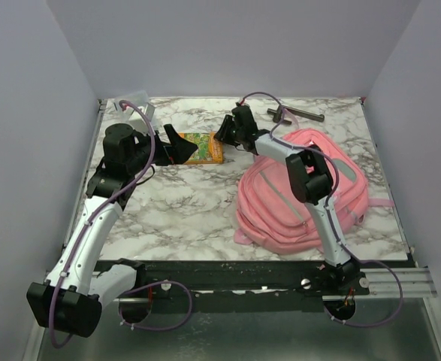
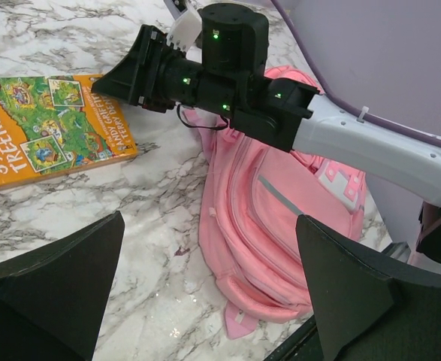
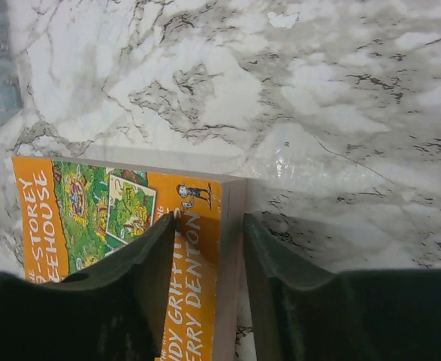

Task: Pack the student bag
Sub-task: Pick up the book from the center of the board.

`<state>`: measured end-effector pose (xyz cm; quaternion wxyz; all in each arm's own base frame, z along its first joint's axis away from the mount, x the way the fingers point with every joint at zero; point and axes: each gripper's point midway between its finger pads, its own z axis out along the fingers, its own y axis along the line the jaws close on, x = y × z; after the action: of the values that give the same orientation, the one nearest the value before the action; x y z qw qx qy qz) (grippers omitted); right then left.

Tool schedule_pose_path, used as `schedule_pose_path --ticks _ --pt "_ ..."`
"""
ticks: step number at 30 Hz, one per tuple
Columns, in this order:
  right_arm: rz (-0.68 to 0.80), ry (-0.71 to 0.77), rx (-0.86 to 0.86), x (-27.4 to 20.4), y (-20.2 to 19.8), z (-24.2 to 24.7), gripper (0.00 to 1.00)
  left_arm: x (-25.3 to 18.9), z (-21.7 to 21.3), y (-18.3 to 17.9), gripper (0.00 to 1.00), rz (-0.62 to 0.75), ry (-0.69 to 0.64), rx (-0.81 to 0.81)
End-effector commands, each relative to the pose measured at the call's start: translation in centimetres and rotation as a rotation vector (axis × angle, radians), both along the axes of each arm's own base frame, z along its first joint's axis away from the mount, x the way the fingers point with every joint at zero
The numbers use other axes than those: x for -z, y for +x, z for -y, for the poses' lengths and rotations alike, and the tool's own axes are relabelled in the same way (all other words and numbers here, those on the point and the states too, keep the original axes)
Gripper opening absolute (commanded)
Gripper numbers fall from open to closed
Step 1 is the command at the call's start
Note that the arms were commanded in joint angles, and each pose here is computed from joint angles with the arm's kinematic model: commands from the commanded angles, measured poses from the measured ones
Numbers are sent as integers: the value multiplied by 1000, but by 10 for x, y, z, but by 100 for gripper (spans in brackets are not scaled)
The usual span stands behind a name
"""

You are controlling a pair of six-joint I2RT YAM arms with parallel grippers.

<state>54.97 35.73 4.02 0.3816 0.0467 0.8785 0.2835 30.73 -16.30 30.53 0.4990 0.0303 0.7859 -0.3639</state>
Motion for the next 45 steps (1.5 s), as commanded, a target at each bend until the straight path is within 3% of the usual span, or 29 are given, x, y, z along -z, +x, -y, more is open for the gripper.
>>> schedule_pose_path --ticks 1,5,9,17,23,26,40,45 --pt "-94 -24 -41 53 -25 -1 37 1 0 1 98 -9 -32 12" --pt "-66 35 -70 39 -37 -8 12 9 1 4 98 -33 -35 9" --pt "-55 120 -81 16 -58 -6 0 26 -2 14 98 -104 -50 -12" --pt "-123 301 -86 -20 -124 2 0 96 -25 39 96 -449 -294 -187" --pt "-177 461 -77 -39 -163 4 0 166 -27 18 94 -732 -460 -341" --pt "-185 536 -63 -53 -171 5 0 175 -19 13 94 -732 -539 -316" --pt "-277 824 -39 -103 -180 -3 0 215 0 10 95 -811 -663 -290" --pt "-287 869 -24 -115 -179 -3 0 204 6 18 89 -721 -781 -261"
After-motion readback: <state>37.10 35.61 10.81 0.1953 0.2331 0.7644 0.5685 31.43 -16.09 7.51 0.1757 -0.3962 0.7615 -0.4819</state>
